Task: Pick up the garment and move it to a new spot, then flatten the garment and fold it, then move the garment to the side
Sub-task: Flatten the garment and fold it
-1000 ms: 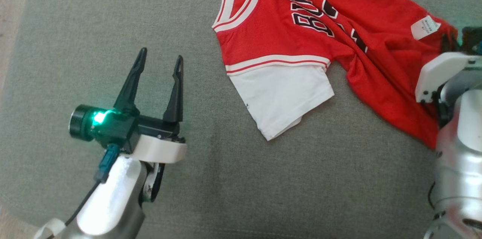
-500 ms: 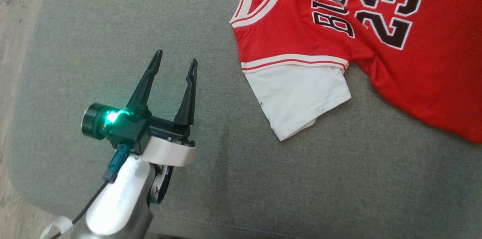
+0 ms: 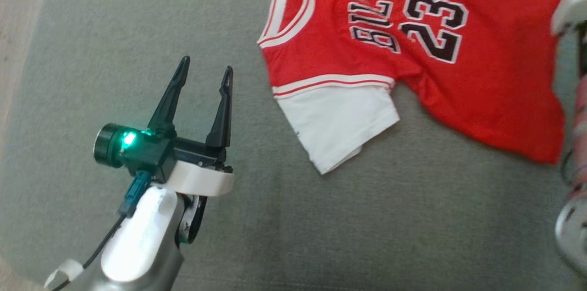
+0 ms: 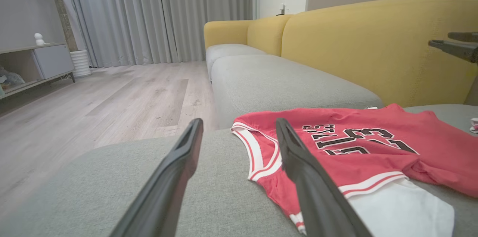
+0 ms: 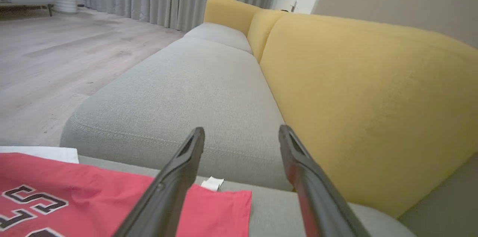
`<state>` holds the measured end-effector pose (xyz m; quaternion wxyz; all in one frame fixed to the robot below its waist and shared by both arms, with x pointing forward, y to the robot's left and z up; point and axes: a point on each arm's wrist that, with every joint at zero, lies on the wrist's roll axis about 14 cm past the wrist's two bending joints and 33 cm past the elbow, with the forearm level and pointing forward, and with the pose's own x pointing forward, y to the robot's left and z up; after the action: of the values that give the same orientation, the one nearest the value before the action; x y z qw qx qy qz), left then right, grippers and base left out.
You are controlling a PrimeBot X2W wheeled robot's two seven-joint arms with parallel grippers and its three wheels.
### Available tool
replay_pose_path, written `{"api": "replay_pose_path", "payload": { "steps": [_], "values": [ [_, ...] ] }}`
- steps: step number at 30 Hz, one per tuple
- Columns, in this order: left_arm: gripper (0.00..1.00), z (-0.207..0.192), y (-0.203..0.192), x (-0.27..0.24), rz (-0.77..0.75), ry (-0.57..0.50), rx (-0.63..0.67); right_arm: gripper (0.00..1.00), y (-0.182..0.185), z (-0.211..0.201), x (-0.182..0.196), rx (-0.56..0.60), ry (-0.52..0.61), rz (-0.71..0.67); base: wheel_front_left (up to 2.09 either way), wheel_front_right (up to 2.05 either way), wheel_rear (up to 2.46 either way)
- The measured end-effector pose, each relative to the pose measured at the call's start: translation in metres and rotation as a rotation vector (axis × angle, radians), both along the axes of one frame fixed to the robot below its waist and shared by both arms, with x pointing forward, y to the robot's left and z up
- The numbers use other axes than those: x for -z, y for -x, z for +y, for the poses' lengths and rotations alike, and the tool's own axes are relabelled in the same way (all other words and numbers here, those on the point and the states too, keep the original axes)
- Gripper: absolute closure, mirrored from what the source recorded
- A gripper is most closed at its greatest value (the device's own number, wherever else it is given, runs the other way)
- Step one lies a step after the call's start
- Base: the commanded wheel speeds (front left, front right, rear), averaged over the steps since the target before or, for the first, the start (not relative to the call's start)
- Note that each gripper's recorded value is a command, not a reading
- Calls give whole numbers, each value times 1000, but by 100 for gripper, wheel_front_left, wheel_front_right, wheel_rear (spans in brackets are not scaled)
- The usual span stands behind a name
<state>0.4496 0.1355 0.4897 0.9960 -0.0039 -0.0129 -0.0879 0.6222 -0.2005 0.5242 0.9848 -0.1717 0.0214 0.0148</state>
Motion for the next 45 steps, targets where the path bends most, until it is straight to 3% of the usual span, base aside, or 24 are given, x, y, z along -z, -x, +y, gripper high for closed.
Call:
{"api": "replay_pose_path", "payload": {
  "steps": [3,10,16,21,35,41,42,43,45],
  "values": [
    [0,-8,0,-4,-10,5,19,0,21,-1,8,12,-72,11,0,0,0],
    [0,-28,11,0,8,25,58,0,76,13,-24,-28,-217,-147,0,0,0],
    [0,-44,11,-7,-5,36,97,0,153,5,15,-3,-418,-98,0,0,0],
    [0,-54,17,15,62,33,121,0,204,3,38,30,-508,-63,0,0,0],
    [0,-68,-17,124,479,-87,169,0,215,-8,60,76,-513,-19,0,0,0],
    [0,-82,-32,130,495,-94,221,0,219,-17,68,109,-503,1,0,0,0],
    [84,-85,-35,129,492,-102,233,0,219,-18,69,112,-502,2,0,0,0],
    [100,-85,-36,129,488,-113,238,0,219,-19,69,114,-501,2,0,0,0],
    [100,-86,-37,127,475,-129,248,0,220,-19,68,114,-501,-1,0,0,0]
  ]
}}
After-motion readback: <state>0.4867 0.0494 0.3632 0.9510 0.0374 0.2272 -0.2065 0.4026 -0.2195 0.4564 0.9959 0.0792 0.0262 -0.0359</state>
